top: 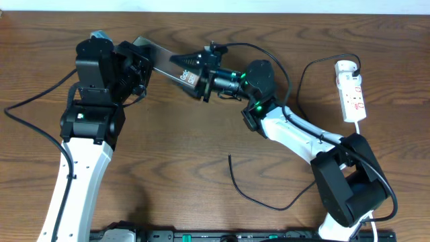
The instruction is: Plug charger to phone and switch on socket
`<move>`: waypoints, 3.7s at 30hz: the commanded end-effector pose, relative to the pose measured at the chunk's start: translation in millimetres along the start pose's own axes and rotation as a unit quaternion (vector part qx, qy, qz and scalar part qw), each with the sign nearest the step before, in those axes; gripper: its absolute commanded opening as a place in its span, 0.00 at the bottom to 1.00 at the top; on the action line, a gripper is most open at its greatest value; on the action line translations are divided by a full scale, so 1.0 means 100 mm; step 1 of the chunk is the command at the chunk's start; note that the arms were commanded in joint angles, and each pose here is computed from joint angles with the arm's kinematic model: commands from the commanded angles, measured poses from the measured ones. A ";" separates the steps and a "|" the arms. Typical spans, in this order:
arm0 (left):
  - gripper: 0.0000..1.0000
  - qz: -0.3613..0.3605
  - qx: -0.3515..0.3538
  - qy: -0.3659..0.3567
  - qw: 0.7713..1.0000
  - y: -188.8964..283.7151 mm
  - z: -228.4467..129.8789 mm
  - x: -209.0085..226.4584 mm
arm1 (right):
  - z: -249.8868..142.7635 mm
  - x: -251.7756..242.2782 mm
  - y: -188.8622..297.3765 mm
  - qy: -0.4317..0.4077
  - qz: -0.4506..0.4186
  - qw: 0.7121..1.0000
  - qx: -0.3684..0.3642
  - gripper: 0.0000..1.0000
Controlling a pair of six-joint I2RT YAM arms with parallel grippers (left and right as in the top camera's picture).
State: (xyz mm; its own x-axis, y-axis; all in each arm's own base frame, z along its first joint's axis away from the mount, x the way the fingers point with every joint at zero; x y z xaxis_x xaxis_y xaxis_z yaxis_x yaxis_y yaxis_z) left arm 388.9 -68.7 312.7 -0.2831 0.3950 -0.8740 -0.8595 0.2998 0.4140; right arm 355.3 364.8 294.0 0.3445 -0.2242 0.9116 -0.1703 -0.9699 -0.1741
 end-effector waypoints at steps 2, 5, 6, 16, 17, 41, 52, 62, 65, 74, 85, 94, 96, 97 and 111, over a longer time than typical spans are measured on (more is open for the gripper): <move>0.07 -0.010 -0.004 -0.020 1.000 0.01 0.01 -0.07 | -0.11 0.03 -0.04 0.027 -0.003 0.999 0.021 0.99; 0.08 -0.008 -0.009 -0.017 1.000 0.02 0.06 -0.05 | -0.08 0.04 -0.02 0.027 0.000 0.999 0.016 0.99; 0.07 -0.008 -0.011 -0.016 1.000 0.02 0.08 -0.04 | -0.07 0.05 -0.01 0.028 0.000 1.000 0.015 0.99; 0.07 -0.014 -0.027 0.010 0.999 0.16 0.50 0.11 | 0.23 0.22 0.25 0.073 0.011 0.997 -0.021 0.99; 0.07 -0.021 -0.023 0.014 0.999 0.19 0.55 0.11 | 0.26 0.24 0.28 0.088 0.011 0.996 -0.025 0.99; 0.07 -0.267 0.310 -0.085 0.909 0.13 0.33 0.16 | 0.96 -0.37 1.51 0.312 -0.502 0.800 -0.107 0.99; 0.07 -0.328 0.387 -0.169 0.845 -0.27 -0.27 0.32 | 0.34 -1.04 1.85 0.246 -0.695 0.675 -0.026 0.99; 0.07 -0.308 0.387 -0.148 0.856 -0.45 -0.25 0.51 | -0.01 -1.97 1.85 0.171 -0.723 0.670 0.005 0.91; 0.07 -0.295 0.374 -0.143 0.867 -0.47 -0.17 0.56 | -0.15 -2.21 1.84 0.160 -0.731 0.664 0.009 0.90; 0.07 -0.264 0.356 -0.132 0.887 -0.54 -0.12 0.66 | -0.43 -2.70 1.88 0.136 -0.760 0.635 -0.026 0.75; 0.07 -0.263 0.347 -0.133 0.890 -0.53 -0.04 0.69 | -0.35 -2.71 1.89 0.152 -0.762 0.627 -0.055 0.65; 0.07 -0.270 0.341 -0.127 0.891 -0.46 0.08 0.72 | -0.17 -2.64 1.90 0.182 -0.763 0.613 -0.097 0.55; 0.08 -0.271 0.342 -0.126 0.891 -0.46 0.08 0.72 | -0.16 -2.63 1.90 0.183 -0.762 0.614 -0.098 0.49; 0.07 -0.271 0.342 -0.126 0.891 -0.46 0.08 0.72 | -0.16 -2.63 1.90 0.183 -0.762 0.613 -0.098 0.48; 0.07 -0.271 0.342 -0.126 0.891 -0.46 0.08 0.72 | -0.11 -2.77 1.93 0.175 -0.772 0.604 -0.094 0.39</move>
State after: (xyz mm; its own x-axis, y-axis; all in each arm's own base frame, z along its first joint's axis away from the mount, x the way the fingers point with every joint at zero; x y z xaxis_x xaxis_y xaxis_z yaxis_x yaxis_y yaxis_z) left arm 416.7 -44.8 227.6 0.2544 0.2238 -0.9408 -0.3902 0.9139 0.1119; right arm 216.4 245.9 20.8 0.0024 1.0000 -0.0041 -0.0118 0.0041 0.9999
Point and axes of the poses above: each gripper's point midway between its finger pads, its own y axis back along the fingers, its own x axis along the line the jaws close on, z = x × y, the point moved 2 cm from there along y, back along the fingers, and after that the axes turned 3 degrees about -y, right-handed, at the moved point
